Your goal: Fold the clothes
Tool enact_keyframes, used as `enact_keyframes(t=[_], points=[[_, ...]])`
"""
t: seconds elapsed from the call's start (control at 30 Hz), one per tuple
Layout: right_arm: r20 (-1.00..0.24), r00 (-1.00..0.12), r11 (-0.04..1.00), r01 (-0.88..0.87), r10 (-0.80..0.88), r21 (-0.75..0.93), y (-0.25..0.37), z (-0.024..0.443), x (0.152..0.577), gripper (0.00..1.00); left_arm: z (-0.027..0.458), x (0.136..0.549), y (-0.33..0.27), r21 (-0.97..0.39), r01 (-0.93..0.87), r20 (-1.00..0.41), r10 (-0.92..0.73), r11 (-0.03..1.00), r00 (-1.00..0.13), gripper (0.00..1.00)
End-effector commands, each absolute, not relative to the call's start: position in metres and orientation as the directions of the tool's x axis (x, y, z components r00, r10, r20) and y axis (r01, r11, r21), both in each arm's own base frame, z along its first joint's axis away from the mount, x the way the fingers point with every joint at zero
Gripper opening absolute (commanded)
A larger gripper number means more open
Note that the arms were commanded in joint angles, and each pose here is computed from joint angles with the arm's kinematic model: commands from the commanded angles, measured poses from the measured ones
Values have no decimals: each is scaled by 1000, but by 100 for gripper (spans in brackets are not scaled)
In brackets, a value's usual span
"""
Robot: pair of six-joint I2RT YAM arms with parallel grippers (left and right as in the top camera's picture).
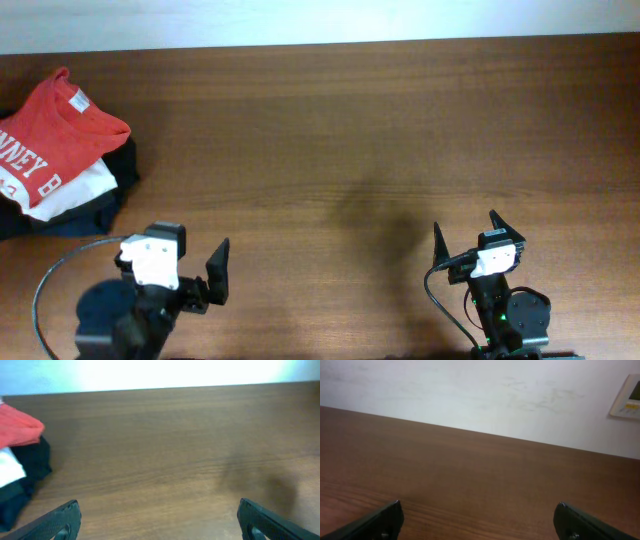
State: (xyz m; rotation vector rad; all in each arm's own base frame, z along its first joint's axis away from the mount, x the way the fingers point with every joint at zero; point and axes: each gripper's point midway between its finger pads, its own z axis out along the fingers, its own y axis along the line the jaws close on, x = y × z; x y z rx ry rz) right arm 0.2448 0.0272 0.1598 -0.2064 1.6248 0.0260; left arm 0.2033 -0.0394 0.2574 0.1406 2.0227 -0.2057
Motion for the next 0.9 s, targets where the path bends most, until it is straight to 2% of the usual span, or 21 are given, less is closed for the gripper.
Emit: enact_keyframes(t=[0.0,0.17,0.33,0.47,0.57,0.87], points=[[-991,-51,983,-144,-125,-116,27,158,244,99,223,202,-35,-50,166,-909,24,985,-417,99],[-991,-51,983,-144,-125,-116,27,158,244,99,199,229,-37,-18,155,-986,8,988,-164,99],[-991,-51,983,-144,-125,-116,27,158,244,99,192,245,-24,-49,69,-996,-54,996,68,99],[-991,-51,983,-144,-125,-116,27,158,244,99,190,245,-5,-40,-29,-997,-39,999,60,99],[-991,-51,983,-144,-125,-116,27,158,244,99,159,245,-13,-22,15,-997,-21,1000,-69,99],[-991,-51,983,-145,-125,-116,27,158,244,99,158,245,-19,-24,48,-997,-20,999,-73,99]])
